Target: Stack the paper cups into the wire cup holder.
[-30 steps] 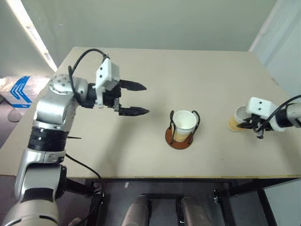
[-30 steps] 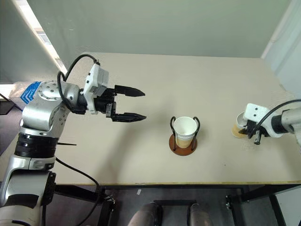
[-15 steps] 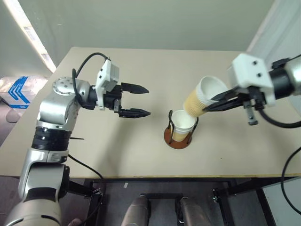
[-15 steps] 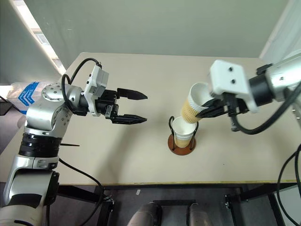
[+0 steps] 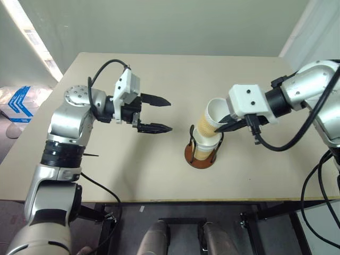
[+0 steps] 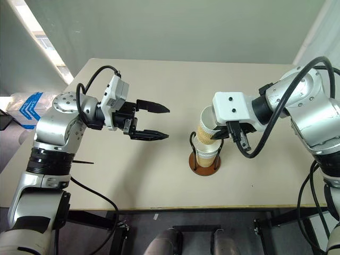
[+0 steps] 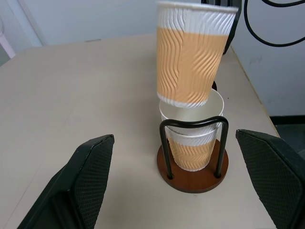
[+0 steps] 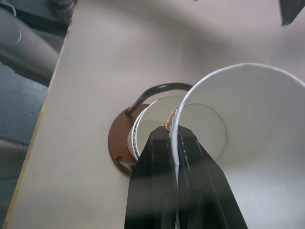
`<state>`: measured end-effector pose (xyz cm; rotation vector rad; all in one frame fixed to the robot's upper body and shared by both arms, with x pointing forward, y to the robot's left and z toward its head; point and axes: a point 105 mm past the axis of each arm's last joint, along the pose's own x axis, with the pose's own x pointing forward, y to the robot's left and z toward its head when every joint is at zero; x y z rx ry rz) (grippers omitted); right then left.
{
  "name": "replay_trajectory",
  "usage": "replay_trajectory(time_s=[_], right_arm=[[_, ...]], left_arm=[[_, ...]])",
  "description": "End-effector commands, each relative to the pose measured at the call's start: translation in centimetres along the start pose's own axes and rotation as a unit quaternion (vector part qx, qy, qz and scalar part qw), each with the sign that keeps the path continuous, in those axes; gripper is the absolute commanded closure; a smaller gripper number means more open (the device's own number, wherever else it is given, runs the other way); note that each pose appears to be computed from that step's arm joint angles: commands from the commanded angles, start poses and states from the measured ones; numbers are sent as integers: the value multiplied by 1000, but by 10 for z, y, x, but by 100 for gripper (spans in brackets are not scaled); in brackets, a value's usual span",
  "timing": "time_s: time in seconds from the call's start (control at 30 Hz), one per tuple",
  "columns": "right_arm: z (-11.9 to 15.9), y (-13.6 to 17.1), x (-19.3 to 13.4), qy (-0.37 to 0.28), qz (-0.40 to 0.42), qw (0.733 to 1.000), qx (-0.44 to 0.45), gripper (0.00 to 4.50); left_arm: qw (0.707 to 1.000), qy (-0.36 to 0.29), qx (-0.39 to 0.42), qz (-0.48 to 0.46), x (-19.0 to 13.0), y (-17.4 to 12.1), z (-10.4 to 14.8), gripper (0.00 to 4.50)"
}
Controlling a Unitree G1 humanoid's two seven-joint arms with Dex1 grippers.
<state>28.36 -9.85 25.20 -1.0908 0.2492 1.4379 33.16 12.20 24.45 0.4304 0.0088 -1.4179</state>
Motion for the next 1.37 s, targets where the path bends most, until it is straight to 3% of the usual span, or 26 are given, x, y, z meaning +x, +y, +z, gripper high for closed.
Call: replay_trajectory(time_s=[0.03,0.27,0.53,0.63,0.7,0.8,0.9,1.13,1.37], right_arm=[[3,2,2,5,6,1000,-21,445],[-9,6,15,36,20,998,-40,445],[21,-28,7,-47,-58,997,1,181],[32,-51,-26,-127,-133,980,76,79],[23,-58,-47,-162,-177,962,133,15],[-5,-63,-68,-180,-245,931,202,15],[-47,-62,-83,-193,-329,881,280,15],[-129,-42,-77,-133,-429,803,393,15],[-141,-36,-84,-244,-489,736,400,15]], left_arm=[[1000,-6,24,9,-5,3,13,0],[1000,-4,27,10,-5,3,13,0],[1000,0,24,10,-5,1,11,0],[999,2,15,29,-9,3,7,0],[999,4,-6,53,-14,4,1,0],[996,2,-35,85,-21,4,-5,0],[989,1,-62,131,-33,3,-16,0],[965,-22,-81,249,-55,10,-25,0],[943,-29,-97,316,-66,11,-38,0]])
